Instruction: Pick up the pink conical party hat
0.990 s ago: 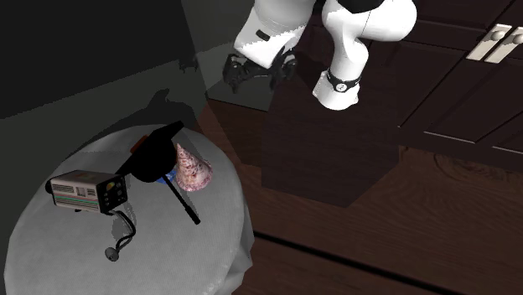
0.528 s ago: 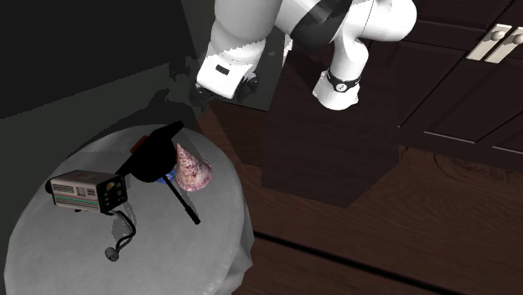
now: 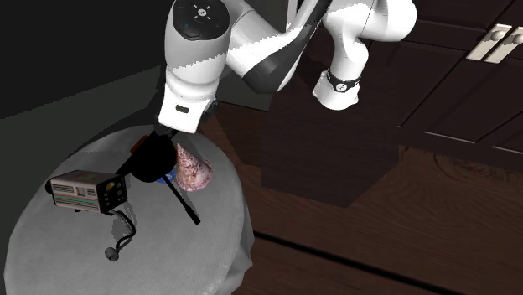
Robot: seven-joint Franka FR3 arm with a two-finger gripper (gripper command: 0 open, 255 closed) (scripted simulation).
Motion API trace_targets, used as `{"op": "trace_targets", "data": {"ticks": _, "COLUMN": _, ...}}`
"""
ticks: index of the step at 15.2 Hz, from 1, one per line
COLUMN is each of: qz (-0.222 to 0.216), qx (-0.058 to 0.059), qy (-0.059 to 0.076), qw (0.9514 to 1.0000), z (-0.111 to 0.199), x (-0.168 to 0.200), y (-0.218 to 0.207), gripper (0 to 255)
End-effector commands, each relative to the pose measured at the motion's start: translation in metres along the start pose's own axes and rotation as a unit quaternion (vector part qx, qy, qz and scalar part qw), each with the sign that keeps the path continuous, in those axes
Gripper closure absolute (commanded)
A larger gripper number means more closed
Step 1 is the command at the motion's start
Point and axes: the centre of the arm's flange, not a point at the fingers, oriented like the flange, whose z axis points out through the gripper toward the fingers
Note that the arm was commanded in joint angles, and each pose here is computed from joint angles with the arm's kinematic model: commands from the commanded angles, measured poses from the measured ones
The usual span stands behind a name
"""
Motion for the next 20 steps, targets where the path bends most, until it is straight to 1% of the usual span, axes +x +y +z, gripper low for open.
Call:
{"op": "trace_targets", "data": {"ticks": 1, "qz": -0.024, "qx": -0.006, "qy": -0.005, "qw": 0.9997, "z": 0.016, "x": 0.002, "y": 0.019, "gripper": 0}}
{"op": "trace_targets", "data": {"ticks": 2, "qz": -0.036, "qx": -0.009, "qy": -0.007, "qw": 0.9993, "z": 0.024, "x": 0.003, "y": 0.029, "gripper": 0}}
{"op": "trace_targets", "data": {"ticks": 3, "qz": -0.037, "qx": -0.009, "qy": -0.007, "qw": 0.9993, "z": 0.025, "x": 0.003, "y": 0.029, "gripper": 0}}
{"op": "trace_targets", "data": {"ticks": 10, "qz": -0.037, "qx": -0.009, "qy": -0.007, "qw": 0.9993, "z": 0.061, "x": 0.017, "y": 0.022, "gripper": 0}}
{"op": "trace_targets", "data": {"ticks": 12, "qz": -0.037, "qx": -0.009, "qy": -0.007, "qw": 0.9993, "z": 0.061, "x": 0.017, "y": 0.022, "gripper": 0}}
{"op": "trace_targets", "data": {"ticks": 13, "qz": -0.037, "qx": -0.009, "qy": -0.007, "qw": 0.9993, "z": 0.062, "x": 0.017, "y": 0.022, "gripper": 255}}
{"op": "trace_targets", "data": {"ticks": 20, "qz": -0.037, "qx": -0.009, "qy": -0.007, "qw": 0.9993, "z": 0.061, "x": 0.017, "y": 0.022, "gripper": 255}}
